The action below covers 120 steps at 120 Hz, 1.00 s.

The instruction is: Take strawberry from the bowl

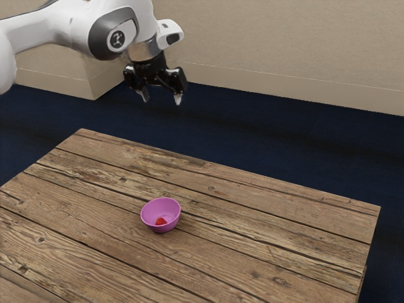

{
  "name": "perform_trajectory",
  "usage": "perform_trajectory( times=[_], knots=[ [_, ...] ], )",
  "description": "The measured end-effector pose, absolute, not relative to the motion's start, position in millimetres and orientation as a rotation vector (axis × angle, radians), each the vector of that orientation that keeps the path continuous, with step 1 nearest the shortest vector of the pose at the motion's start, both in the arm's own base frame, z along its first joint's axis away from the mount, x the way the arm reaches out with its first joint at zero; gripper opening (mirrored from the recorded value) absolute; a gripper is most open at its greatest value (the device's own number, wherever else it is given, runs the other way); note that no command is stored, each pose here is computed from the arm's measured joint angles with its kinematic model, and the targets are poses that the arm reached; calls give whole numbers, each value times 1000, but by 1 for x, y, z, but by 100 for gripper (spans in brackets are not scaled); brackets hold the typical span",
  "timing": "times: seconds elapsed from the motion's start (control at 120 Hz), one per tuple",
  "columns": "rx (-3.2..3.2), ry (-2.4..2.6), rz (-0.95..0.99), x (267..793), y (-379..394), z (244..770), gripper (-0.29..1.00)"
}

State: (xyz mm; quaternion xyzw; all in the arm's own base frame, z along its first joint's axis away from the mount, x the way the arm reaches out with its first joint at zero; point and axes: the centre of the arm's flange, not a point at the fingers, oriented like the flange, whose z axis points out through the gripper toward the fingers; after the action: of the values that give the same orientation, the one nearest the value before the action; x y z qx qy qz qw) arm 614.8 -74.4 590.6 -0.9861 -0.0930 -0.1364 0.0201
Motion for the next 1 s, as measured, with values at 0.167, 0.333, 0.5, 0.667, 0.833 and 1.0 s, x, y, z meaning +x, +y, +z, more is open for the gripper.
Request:
perform_trajectory(
  times=[0.167,0.333,0.5,0.667,0.833,1.0],
  knots=[
    [-3046,-295,-215,609,-69,575,69],
    [-3044,-302,19,623,-61,498,70],
    [-3037,-312,126,613,-50,425,70],
    [-3050,-320,76,607,-42,383,65],
    [-3049,-306,100,587,-42,350,49],
    [-3054,-283,99,577,-46,332,42]
  ],
)
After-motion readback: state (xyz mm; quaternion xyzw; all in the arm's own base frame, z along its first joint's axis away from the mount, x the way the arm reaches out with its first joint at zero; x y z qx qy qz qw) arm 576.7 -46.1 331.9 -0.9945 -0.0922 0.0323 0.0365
